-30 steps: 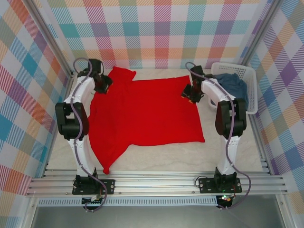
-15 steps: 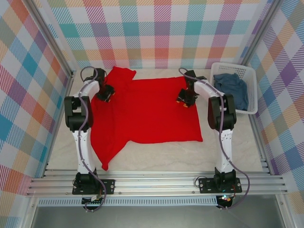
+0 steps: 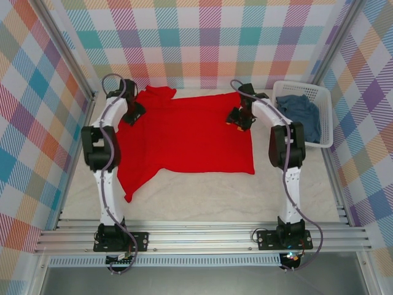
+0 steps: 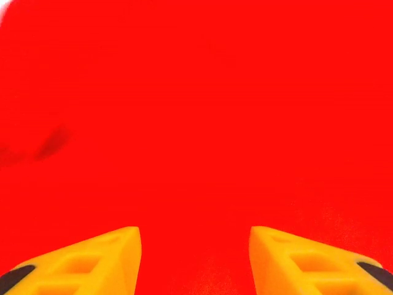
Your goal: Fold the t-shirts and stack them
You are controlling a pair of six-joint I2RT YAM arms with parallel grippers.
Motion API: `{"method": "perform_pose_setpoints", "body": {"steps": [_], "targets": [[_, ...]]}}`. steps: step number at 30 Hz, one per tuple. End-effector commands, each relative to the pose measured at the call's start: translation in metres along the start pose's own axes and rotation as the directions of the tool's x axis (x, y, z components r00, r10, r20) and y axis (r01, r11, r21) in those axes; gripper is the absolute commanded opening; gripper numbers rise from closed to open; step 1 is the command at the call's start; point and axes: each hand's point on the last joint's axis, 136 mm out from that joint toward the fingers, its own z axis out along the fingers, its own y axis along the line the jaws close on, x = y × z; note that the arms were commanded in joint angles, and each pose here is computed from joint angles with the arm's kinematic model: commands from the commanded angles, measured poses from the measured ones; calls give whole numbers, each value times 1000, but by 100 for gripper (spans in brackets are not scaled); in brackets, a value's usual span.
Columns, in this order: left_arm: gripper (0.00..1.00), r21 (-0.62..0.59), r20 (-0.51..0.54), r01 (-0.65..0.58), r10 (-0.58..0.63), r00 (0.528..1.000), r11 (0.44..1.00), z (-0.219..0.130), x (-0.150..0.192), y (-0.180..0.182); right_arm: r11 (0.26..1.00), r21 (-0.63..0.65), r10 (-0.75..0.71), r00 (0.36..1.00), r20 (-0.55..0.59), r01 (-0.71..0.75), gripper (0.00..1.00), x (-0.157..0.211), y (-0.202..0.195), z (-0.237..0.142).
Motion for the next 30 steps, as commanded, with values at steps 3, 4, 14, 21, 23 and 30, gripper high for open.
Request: {"method": "perform_pose_setpoints", "body": {"steps": [3,4,14,21,23,30], "targets": [[37,-78,10,-268,269,963,960,-90,111,36,994,-111,8,996,88,2,50,23,20,-75],[35,-83,-9,-297,297,955,951,-92,132,48,992,-127,9,996,87,2,50,32,21,-79],[42,-237,-169,-523,495,852,819,-64,220,144,979,-195,-64,998,-5,62,50,130,15,-98],[41,-200,-214,-600,563,798,775,-49,231,146,947,-322,-56,992,-116,16,52,177,14,-101],[39,-198,-234,-615,573,786,763,-45,236,149,957,-290,-42,989,-142,-1,52,188,3,-97],[18,-232,-282,-638,577,767,734,-29,241,158,999,-2,36,992,-119,-37,53,204,-67,-86]]}}
